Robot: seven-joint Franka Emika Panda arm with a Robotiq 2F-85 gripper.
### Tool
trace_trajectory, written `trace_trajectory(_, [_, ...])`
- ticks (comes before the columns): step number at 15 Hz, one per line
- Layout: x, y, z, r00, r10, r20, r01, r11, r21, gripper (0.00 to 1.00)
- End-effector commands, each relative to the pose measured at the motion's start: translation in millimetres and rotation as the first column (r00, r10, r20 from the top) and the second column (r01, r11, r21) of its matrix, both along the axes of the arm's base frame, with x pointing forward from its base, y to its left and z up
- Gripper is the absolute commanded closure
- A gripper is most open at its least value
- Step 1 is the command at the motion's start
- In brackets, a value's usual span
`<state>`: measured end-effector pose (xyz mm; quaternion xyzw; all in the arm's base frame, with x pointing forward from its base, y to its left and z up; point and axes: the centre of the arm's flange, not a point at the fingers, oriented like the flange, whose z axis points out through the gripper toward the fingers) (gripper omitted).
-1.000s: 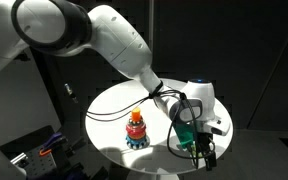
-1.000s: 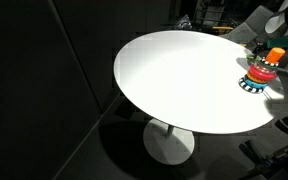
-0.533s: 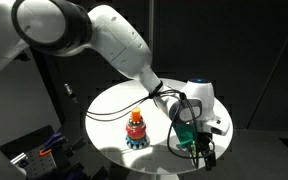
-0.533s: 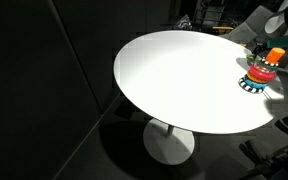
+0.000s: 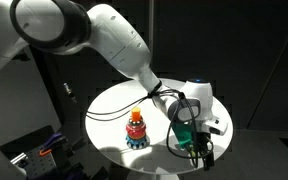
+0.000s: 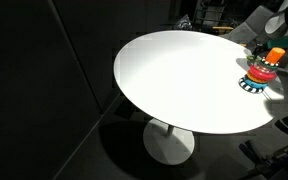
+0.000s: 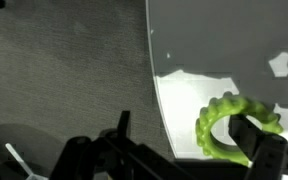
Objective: Pick up the lime green ring and put it on the ring holder
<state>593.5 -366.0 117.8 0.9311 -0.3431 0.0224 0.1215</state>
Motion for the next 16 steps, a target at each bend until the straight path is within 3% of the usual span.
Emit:
trace_trajectory(1, [-13.6, 10.4, 18.4, 0.999, 0.027, -0.021, -0.026, 0.999, 0.028, 0.0])
trace_trajectory(16, [-16.6, 14.0, 25.4, 0.999, 0.031, -0.01, -0.03, 0.999, 0.034, 0.0])
